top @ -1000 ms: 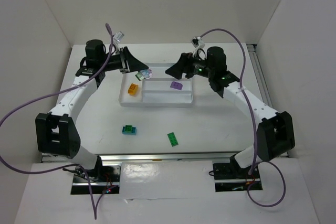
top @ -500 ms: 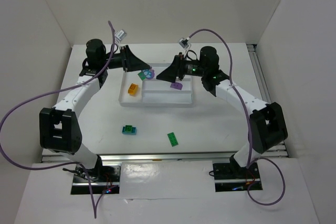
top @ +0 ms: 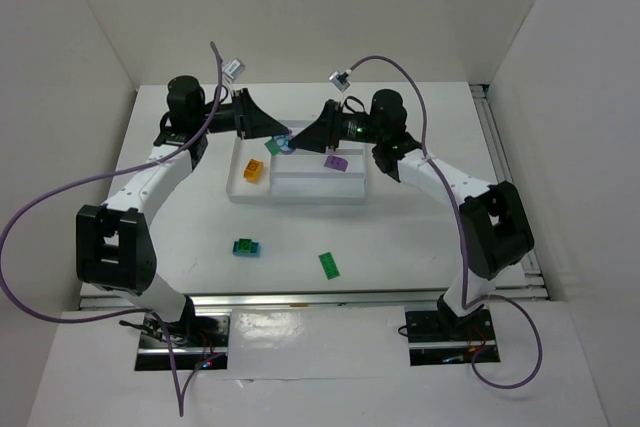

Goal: Sort the legos into containers by color

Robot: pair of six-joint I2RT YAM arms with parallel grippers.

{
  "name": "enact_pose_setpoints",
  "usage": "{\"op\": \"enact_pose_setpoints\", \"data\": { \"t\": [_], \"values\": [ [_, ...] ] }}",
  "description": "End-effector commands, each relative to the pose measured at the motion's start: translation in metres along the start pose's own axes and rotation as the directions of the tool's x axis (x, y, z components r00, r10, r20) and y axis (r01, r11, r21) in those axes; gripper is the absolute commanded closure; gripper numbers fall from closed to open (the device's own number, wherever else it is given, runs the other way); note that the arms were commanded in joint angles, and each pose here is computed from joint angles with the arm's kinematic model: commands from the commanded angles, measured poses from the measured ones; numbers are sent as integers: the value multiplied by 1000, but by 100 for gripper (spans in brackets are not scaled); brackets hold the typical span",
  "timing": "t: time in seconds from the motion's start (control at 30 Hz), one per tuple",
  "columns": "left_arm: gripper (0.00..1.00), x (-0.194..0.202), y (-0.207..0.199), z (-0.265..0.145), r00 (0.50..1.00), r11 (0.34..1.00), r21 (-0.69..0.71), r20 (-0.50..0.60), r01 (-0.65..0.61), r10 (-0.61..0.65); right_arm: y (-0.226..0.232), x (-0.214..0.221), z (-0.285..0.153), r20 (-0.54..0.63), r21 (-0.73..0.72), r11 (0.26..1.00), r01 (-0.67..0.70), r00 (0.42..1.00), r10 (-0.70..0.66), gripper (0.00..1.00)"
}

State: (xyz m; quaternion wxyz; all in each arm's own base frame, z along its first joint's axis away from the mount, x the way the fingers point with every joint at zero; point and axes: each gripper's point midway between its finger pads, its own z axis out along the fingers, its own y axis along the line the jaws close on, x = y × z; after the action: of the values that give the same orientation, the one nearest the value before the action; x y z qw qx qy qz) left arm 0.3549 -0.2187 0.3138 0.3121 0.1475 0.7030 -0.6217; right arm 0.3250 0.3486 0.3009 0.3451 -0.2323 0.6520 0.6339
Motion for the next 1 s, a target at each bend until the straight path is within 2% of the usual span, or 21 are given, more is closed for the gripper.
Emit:
{"op": "enact_pose_setpoints", "data": {
  "t": [0.0,0.27,0.37,0.5,0.63,0.67,0.77,0.8,0.87,0.93,0.97],
  "values": [
    [100,1,-9,0,997,996,40,-9,-74,74,33,-27,8,65,-98,989,112,992,-106,38],
    [100,0,-11,0,997,996,39,3,-83,83,34,-16,15,25,-129,989,77,997,-75,40],
    [100,-4,-15,0,995,994,44,9,-103,103,34,-11,17,11,-128,989,70,998,-69,33],
    [100,-6,-17,0,994,993,47,12,-112,111,32,-10,17,8,-124,990,72,997,-71,33],
    [100,-9,-17,1,994,993,49,14,-110,109,32,-11,18,15,-118,990,72,997,-71,42],
    [100,-6,-14,1,995,994,47,11,-101,101,31,-10,18,10,-114,991,64,998,-64,51],
    [100,-5,-13,1,996,994,47,11,-93,93,28,-7,17,6,-110,992,57,998,-56,65],
    [100,-5,-13,1,996,995,47,11,-93,93,27,-6,17,1,-106,993,48,999,-48,75],
    [100,-5,-16,0,994,992,49,14,-113,112,25,-5,18,1,-106,994,39,999,-39,84],
    [100,-9,-11,1,994,994,15,25,-105,104,21,-3,18,-1,-93,995,24,1000,-24,88],
    [97,-10,-9,1,995,995,-7,27,-99,100,17,0,18,2,-79,997,14,1000,-13,90]
  ]
}}
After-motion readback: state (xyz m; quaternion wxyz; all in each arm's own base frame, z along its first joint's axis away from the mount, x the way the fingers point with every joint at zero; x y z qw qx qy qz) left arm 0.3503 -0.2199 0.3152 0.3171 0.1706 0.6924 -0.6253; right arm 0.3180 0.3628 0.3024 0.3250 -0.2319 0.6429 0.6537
